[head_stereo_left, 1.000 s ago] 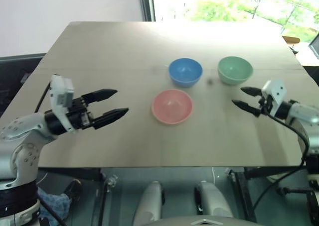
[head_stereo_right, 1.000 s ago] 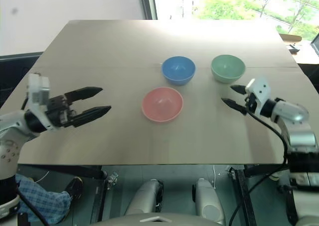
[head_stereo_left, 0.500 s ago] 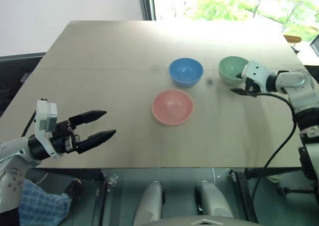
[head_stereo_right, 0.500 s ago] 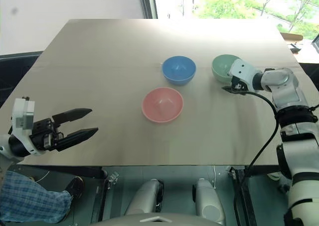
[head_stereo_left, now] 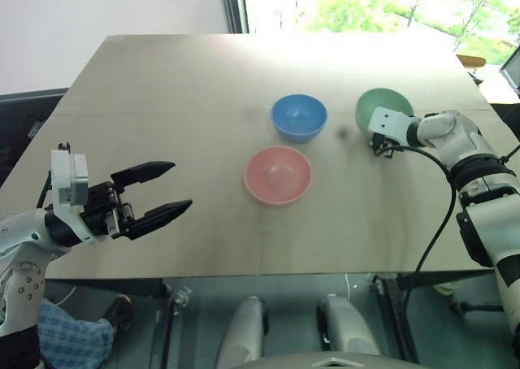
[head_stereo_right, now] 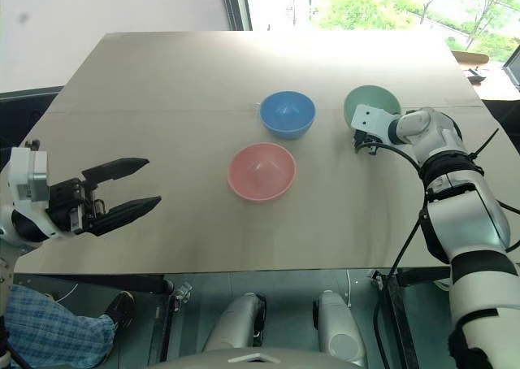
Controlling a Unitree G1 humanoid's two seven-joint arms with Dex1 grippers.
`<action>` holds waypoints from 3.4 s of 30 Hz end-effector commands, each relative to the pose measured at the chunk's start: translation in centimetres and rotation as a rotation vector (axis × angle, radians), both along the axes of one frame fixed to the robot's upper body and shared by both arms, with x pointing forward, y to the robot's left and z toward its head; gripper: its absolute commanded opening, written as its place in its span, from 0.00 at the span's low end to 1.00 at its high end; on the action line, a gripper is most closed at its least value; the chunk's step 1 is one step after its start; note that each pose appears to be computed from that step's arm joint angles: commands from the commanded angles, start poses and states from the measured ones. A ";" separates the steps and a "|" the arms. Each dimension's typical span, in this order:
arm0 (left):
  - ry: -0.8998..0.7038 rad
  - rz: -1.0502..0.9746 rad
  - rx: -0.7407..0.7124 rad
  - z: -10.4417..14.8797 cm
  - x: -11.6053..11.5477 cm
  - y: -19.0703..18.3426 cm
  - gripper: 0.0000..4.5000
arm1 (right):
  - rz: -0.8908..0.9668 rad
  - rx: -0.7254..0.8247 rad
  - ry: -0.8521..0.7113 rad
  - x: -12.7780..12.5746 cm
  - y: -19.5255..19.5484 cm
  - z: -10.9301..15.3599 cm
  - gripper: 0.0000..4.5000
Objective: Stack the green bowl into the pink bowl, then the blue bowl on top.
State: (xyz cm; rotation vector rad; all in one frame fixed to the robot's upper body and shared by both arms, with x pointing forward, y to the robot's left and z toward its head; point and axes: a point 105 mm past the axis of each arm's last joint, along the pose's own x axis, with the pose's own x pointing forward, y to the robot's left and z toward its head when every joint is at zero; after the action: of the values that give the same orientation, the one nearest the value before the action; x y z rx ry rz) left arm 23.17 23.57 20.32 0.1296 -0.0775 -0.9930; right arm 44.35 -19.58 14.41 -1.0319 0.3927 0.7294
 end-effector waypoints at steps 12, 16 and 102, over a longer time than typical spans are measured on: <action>-0.089 -0.019 -0.044 0.6 0.9 -1.0 1.00 | 0.124 0.031 -0.012 -0.5 1.6 2.5 0.01; -0.085 -0.014 -0.037 0.3 1.2 -0.8 1.00 | 0.380 0.124 0.054 -3.5 7.1 6.0 0.01; -0.127 0.195 0.018 0.0 4.2 2.0 1.00 | 0.455 0.158 -0.071 -1.5 18.0 5.3 0.03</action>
State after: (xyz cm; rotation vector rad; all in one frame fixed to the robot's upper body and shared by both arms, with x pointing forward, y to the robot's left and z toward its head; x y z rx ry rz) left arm 27.49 25.84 19.34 0.1693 -0.1399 -0.7753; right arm 42.80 -2.40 16.07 -0.9823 0.1584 1.1151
